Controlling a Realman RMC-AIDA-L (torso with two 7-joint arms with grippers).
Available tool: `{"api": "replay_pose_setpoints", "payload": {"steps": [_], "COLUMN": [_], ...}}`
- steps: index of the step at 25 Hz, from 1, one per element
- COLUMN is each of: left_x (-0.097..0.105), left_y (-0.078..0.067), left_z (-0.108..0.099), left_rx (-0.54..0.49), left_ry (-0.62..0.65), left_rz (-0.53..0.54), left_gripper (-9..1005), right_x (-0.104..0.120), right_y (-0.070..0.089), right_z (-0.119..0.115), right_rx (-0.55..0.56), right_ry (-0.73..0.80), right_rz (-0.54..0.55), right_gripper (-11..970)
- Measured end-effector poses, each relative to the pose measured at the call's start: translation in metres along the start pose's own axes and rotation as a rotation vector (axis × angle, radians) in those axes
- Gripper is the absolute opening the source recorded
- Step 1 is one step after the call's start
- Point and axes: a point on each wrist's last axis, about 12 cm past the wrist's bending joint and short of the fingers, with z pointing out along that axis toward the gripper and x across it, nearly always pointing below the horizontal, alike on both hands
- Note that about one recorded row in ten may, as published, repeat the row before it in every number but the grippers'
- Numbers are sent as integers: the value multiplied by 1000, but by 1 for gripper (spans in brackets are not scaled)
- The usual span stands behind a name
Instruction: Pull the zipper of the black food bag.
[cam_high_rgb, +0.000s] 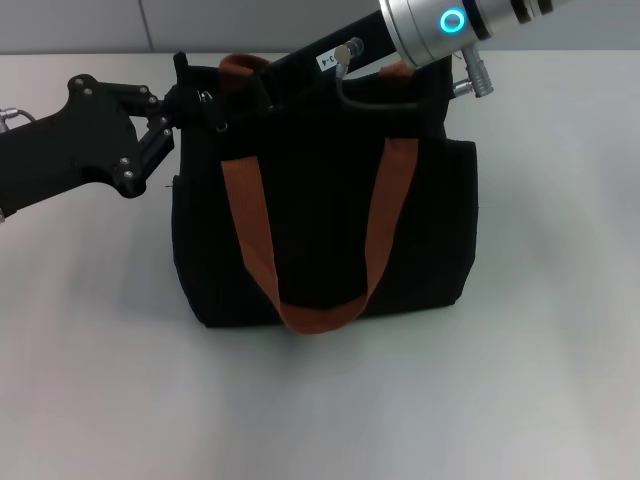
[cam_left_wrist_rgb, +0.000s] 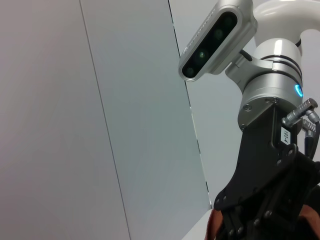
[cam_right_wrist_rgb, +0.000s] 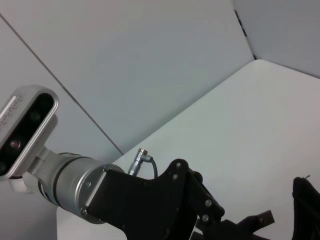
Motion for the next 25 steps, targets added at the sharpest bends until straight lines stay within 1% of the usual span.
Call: {"api": "replay_pose_setpoints", "payload": {"steps": [18,25], "left_x": [0,0], "left_y": [1,1], "left_z": [-2,-2], "left_rx": [-13,-13], "left_ry": [-1,-2], "left_rz": [-7,-8], "left_gripper": [31,31], "right_x": [1,2], "right_y": [0,-1], "right_z": [-1,-4], "right_rx": [15,45], "right_ry": [9,18], "right_rz": [3,11], "right_gripper": [-2,-2]}}
